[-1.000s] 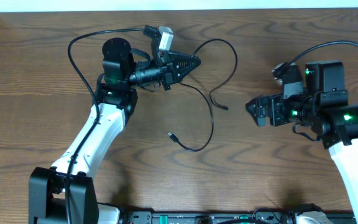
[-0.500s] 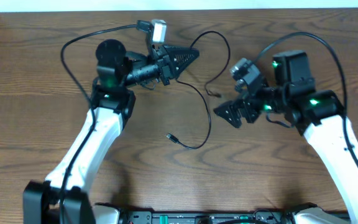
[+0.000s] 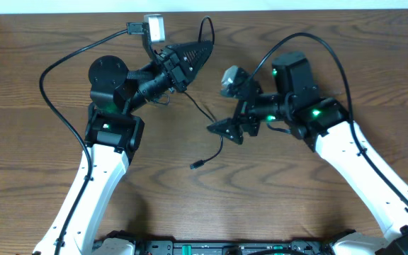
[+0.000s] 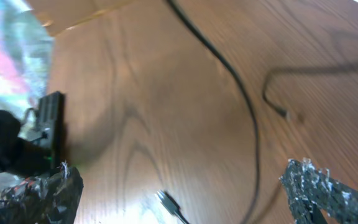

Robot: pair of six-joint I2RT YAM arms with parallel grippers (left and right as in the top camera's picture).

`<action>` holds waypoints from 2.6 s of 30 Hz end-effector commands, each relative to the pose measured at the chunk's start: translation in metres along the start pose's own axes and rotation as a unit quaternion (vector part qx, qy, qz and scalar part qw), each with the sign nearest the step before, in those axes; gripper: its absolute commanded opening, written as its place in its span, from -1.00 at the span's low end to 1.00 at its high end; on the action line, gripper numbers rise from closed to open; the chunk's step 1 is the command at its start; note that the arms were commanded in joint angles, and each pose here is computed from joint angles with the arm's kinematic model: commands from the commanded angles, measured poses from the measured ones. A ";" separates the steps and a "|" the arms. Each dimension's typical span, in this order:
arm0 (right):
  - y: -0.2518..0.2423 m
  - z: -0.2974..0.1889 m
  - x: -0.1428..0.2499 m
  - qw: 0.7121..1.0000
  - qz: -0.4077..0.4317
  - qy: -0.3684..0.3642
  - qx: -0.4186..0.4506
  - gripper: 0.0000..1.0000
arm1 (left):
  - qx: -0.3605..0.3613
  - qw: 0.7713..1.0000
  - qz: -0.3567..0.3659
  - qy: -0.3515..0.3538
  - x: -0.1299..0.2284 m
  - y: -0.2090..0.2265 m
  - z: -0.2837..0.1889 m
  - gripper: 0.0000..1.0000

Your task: Untangle cables

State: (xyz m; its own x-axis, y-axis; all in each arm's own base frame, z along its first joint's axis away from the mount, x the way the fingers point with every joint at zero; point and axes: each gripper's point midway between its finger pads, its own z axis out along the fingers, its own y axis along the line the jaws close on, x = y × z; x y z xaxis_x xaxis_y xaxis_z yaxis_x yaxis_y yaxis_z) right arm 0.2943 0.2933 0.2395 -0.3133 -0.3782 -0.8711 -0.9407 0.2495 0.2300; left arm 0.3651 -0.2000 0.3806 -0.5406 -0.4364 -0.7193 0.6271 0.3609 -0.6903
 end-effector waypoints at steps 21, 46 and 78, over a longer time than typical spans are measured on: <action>0.047 0.052 -0.033 0.985 -0.102 -0.076 -0.119 0.99 | 0.001 0.997 -0.058 -0.058 -0.025 -0.010 -0.004 -0.83; -0.005 0.054 -0.020 0.995 -0.091 -0.050 -0.011 0.99 | -0.011 0.996 -0.053 -0.073 -0.031 -0.011 -0.010 -0.83; -0.011 0.076 -0.043 0.989 -0.107 -0.103 0.003 -0.17 | 0.024 0.991 -0.093 -0.090 -0.041 -0.030 -0.013 -0.83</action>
State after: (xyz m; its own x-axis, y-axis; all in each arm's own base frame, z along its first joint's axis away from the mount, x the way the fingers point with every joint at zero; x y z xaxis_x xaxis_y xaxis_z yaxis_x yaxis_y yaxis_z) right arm 0.3293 0.3732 0.2432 -0.0542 -0.2377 -0.9698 -0.9817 0.1902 0.0082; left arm 0.3693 -0.1849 0.4161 -0.5680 -0.6226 -0.5382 0.5260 0.2283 -0.8193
